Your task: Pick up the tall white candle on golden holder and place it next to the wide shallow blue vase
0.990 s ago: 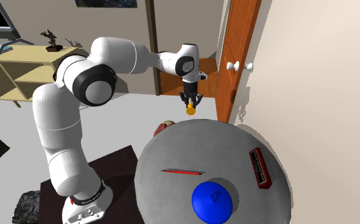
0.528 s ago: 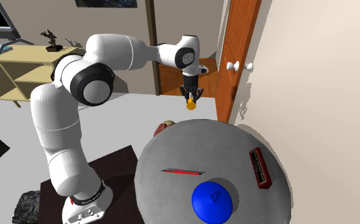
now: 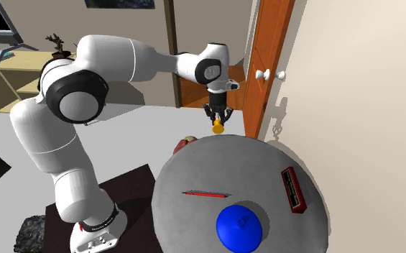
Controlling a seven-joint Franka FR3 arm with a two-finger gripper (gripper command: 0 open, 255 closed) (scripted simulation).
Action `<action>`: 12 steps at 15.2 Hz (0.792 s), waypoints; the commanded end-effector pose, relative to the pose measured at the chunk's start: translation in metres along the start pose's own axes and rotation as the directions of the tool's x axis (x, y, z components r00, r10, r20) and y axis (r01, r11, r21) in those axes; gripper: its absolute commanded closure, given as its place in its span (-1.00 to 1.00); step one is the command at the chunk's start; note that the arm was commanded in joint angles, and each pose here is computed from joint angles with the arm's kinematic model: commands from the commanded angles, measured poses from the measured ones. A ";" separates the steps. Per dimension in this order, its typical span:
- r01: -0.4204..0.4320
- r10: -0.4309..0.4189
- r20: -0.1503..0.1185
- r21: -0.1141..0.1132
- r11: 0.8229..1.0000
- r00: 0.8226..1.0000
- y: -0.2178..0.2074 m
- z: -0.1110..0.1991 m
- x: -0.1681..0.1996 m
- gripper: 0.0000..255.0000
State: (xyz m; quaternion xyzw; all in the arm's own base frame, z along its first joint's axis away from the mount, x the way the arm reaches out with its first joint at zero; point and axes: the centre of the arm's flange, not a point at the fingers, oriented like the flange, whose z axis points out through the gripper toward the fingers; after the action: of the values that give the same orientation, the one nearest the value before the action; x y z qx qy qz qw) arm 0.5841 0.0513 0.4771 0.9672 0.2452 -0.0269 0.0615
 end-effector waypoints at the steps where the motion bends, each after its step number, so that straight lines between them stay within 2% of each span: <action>1: 0.001 -0.001 0.000 0.000 1.000 1.000 0.013 0.006 -0.022 1.00; 11: 0.001 -0.001 0.000 0.000 1.000 1.000 0.087 0.021 -0.132 1.00; 12: 0.001 -0.001 0.000 0.000 1.000 1.000 0.086 0.026 -0.132 1.00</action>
State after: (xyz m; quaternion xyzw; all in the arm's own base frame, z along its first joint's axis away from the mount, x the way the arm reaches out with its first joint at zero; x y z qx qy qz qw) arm 0.5124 -0.0834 0.4757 0.9672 0.2450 -0.0268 0.0614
